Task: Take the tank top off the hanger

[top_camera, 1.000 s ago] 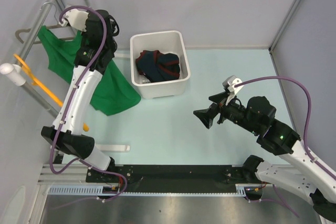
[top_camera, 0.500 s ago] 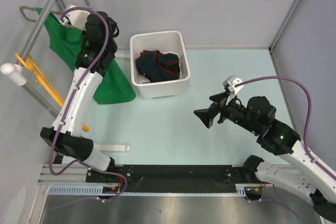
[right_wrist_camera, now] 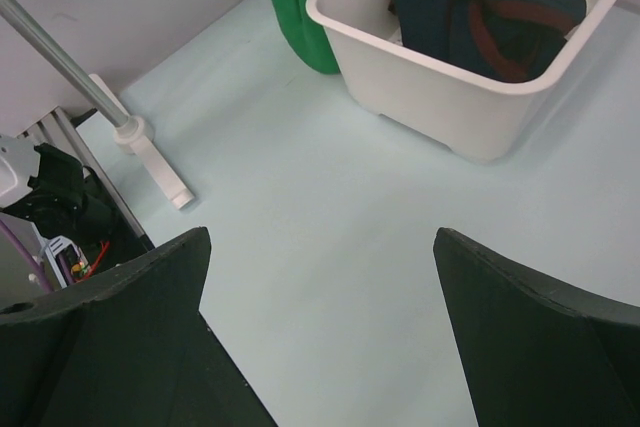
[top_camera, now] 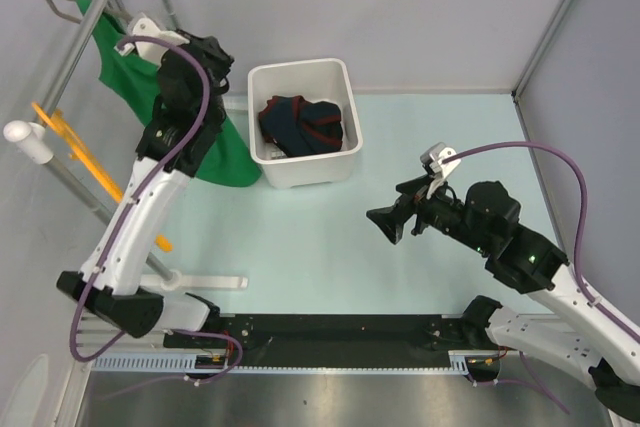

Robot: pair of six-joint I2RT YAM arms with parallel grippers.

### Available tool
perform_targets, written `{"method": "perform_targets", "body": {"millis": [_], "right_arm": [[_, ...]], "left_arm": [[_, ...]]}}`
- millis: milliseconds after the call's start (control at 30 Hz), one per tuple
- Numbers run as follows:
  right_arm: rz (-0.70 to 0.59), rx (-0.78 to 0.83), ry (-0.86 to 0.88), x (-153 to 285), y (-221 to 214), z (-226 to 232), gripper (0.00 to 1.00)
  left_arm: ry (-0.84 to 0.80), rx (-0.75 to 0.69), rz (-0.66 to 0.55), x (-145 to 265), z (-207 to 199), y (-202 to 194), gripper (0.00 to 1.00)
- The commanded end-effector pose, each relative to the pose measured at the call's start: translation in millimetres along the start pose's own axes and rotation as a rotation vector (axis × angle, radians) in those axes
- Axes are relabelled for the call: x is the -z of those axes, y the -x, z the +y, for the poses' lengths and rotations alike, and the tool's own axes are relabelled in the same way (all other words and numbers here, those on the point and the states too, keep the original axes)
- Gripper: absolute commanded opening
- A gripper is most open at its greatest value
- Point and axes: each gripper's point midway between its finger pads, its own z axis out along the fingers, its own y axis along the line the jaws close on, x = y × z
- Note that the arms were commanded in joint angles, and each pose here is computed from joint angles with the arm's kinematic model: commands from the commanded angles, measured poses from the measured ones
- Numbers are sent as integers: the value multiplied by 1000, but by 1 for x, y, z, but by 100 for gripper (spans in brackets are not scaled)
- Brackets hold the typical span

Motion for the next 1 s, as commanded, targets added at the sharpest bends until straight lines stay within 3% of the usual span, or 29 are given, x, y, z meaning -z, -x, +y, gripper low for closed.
{"method": "perform_targets", "body": {"millis": [0,267,600,833,967], "right_arm": [[-46,-8,17,0,18,5,100],[-31,-25,44,-12,18,10,100],[-14,-62,66,-21,23,16,100],[15,-66,73,-32,25,19,100],[-8,-55,102,-41,41,25,99]], "left_arm": [[-152,61,-1,38,-11,27,0],[-149,20,85,62,20,7,0],[-268,45,281,91,15,-28,0],[-431,16,412,145,22,-35,0],[-600,-28,557,196,17,-36,0]]}}
